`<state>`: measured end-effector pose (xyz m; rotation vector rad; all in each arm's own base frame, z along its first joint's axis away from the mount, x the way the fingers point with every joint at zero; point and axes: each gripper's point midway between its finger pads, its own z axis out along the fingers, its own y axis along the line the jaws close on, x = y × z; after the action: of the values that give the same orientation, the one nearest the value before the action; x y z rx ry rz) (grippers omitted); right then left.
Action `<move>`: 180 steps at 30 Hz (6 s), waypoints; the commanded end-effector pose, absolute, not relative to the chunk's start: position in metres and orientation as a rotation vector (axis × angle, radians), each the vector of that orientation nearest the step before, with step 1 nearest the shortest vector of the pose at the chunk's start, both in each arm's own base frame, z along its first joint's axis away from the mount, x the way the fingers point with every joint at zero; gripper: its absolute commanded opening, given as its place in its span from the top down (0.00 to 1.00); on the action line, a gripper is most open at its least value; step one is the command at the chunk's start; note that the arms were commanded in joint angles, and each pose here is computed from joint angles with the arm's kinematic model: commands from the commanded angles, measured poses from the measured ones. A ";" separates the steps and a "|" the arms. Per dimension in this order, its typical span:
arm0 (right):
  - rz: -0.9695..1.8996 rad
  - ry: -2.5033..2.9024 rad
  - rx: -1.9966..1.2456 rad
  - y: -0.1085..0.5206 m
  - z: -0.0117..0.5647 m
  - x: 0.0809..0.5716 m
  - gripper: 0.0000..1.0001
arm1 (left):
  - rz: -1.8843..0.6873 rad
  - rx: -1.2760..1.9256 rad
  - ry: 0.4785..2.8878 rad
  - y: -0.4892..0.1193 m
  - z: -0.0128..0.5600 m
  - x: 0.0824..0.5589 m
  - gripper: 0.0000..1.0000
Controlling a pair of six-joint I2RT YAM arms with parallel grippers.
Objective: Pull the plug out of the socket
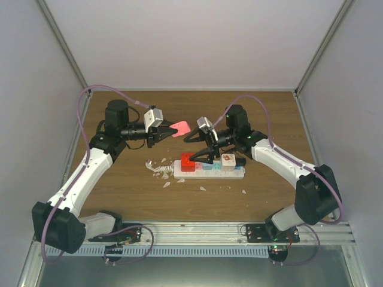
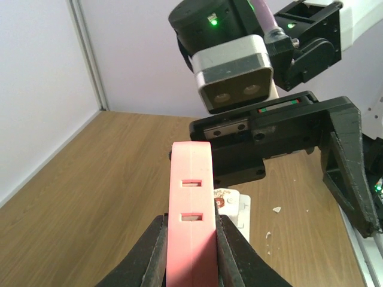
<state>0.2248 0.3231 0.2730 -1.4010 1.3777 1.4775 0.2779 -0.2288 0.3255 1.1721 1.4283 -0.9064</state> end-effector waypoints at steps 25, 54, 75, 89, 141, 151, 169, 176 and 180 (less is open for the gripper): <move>1.455 1.284 -1.396 0.327 0.302 0.225 0.04 | -0.953 1.181 1.377 -0.235 0.332 0.272 1.00; 1.432 1.106 -1.486 0.320 0.327 0.205 0.11 | -1.102 1.180 1.497 -0.242 0.300 0.281 1.00; 1.389 1.100 -1.468 0.315 0.345 0.215 0.12 | -1.060 1.144 1.598 -0.234 0.280 0.294 1.00; 1.146 1.283 -1.312 0.286 0.311 0.274 0.00 | -0.966 0.981 1.676 -0.173 0.282 0.344 1.00; 1.012 1.475 -1.317 0.263 0.205 0.287 0.00 | -0.643 -0.037 2.217 0.130 0.067 0.570 0.84; 1.006 1.465 -1.320 0.263 0.207 0.287 0.00 | -0.593 -0.018 2.228 0.133 0.079 0.565 0.47; 0.923 1.438 -1.369 0.258 0.204 0.283 0.01 | -0.417 0.242 2.202 0.098 0.141 0.533 0.20; 0.897 1.447 -1.396 0.257 0.193 0.282 0.00 | -0.498 0.468 2.137 0.039 0.169 0.507 0.02; 0.859 1.471 -1.430 0.256 0.179 0.283 0.00 | -0.535 0.661 2.090 -0.009 0.180 0.484 0.02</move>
<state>0.2848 0.2589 0.1933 -1.3857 1.4604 0.9082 0.5084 0.0365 0.1584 0.4409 2.1743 -0.4960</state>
